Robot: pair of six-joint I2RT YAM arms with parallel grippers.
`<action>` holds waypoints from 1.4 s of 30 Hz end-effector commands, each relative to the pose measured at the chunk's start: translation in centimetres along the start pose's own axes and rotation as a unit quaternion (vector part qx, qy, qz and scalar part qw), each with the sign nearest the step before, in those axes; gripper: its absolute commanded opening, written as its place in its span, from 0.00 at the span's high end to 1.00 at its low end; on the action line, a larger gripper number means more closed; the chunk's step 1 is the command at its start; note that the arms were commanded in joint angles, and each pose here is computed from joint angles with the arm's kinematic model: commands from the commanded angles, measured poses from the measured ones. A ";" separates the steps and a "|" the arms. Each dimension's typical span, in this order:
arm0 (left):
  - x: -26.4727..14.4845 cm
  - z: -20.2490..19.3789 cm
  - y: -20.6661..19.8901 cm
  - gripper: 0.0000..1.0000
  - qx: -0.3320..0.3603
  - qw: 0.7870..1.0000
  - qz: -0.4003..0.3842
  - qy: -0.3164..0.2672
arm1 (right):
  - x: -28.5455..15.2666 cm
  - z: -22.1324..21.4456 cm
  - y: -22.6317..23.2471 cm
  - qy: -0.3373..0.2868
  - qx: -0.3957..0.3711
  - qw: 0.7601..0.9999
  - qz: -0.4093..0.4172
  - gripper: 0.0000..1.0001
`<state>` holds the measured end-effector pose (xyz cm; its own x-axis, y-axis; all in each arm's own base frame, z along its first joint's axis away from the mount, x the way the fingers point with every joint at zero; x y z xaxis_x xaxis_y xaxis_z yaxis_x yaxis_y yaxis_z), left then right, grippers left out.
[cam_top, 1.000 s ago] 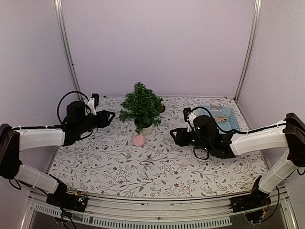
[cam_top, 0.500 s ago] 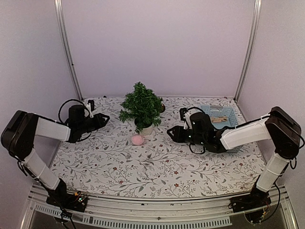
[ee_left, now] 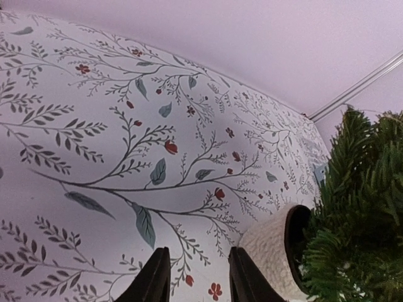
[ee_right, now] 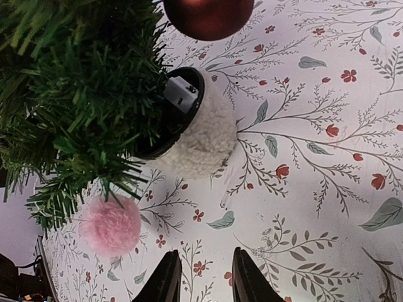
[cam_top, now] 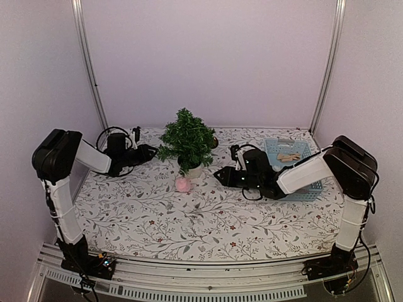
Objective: Decorate the small christmas tree
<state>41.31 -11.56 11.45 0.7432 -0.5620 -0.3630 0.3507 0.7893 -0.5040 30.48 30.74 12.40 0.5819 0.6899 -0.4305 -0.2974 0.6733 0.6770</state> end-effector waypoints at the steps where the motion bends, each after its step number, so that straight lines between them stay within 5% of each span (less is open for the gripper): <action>1: 2.1 1.3 -0.1 0.67 0.024 0.998 -0.065 -0.002 | 1.3 0.8 -0.1 -0.001 0.021 0.999 0.036 0.70; 15: 4.8 -0.6 -0.5 0.75 0.023 0.978 -0.206 0.021 | 3.8 0.7 -0.5 0.020 0.028 0.998 0.060 0.74; 42: 5.3 -4.4 -4.0 0.80 0.045 0.965 -0.248 0.069 | 6.4 1.6 -1.4 0.035 0.031 0.996 0.079 0.88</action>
<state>42.50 -17.98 8.35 0.4246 -0.8825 -0.2021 0.6645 0.4554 -0.5925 34.85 33.89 9.56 0.4684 0.7983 -0.3785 -0.3205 0.5527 0.7693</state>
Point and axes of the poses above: each gripper's point midway between its finger pads, its own x axis out along the fingers, its own y axis along the line the jaws close on, z = x × y, the point moved 9 cm from there along -x, back along the fingers, and after that the axes turned 8 degrees about x, right-handed, at the moved point
